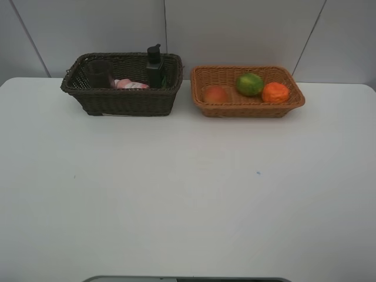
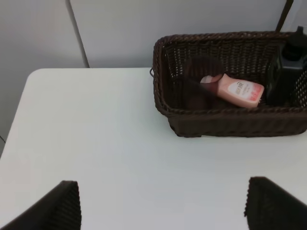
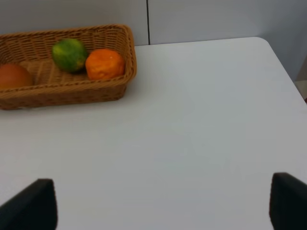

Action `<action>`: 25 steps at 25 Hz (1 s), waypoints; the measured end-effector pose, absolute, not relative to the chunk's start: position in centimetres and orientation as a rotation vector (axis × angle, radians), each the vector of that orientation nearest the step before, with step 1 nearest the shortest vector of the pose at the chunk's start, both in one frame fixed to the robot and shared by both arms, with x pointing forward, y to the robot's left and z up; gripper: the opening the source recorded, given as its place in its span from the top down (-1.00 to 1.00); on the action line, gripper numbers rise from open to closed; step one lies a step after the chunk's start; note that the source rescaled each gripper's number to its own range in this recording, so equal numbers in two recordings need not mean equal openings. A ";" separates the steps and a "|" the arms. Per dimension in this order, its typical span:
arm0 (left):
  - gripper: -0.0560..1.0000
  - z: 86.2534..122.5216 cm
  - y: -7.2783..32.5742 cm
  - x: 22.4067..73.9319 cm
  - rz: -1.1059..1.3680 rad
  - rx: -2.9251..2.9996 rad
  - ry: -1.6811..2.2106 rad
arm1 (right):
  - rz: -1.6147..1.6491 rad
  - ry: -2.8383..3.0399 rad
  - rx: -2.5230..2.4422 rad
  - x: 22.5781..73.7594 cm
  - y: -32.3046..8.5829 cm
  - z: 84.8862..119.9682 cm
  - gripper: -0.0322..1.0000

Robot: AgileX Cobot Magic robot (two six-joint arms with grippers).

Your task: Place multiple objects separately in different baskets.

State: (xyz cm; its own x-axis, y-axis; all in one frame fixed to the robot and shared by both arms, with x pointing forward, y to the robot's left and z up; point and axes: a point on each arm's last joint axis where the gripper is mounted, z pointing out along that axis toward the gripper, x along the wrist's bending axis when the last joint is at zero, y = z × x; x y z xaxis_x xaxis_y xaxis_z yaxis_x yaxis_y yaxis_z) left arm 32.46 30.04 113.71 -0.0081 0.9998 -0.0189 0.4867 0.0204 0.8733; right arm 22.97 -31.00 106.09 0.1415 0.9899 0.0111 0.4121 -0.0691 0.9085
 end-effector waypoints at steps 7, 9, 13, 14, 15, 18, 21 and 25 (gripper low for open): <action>-0.80 111.9 30.4 24.4 0.874 1.577 1.499 | 0.901 1.387 1.611 23.0 -31.0 106.1 -0.77; -0.80 111.7 30.4 23.1 0.900 1.614 1.422 | 0.901 1.387 1.611 23.0 -31.0 106.1 -0.77; -0.80 110.9 30.2 21.5 0.914 1.614 1.346 | 0.901 1.387 1.611 23.0 -31.0 106.1 -0.77; -0.80 110.5 30.2 21.4 0.903 1.606 1.357 | 0.901 1.387 1.611 23.0 -31.0 106.1 -0.77; -0.80 110.0 30.2 21.4 0.886 1.599 1.375 | 0.901 1.387 1.611 23.0 -31.0 106.1 -0.77; -0.80 108.0 30.1 22.0 0.828 1.610 1.441 | 0.901 1.387 1.611 23.0 -31.0 106.1 -0.77; -0.80 105.9 30.1 22.8 0.792 1.647 1.487 | 0.901 1.387 1.611 23.0 -31.0 106.1 -0.77; -0.80 105.7 30.1 23.0 0.832 1.585 1.442 | 0.901 1.387 1.611 23.0 -31.0 106.1 -0.77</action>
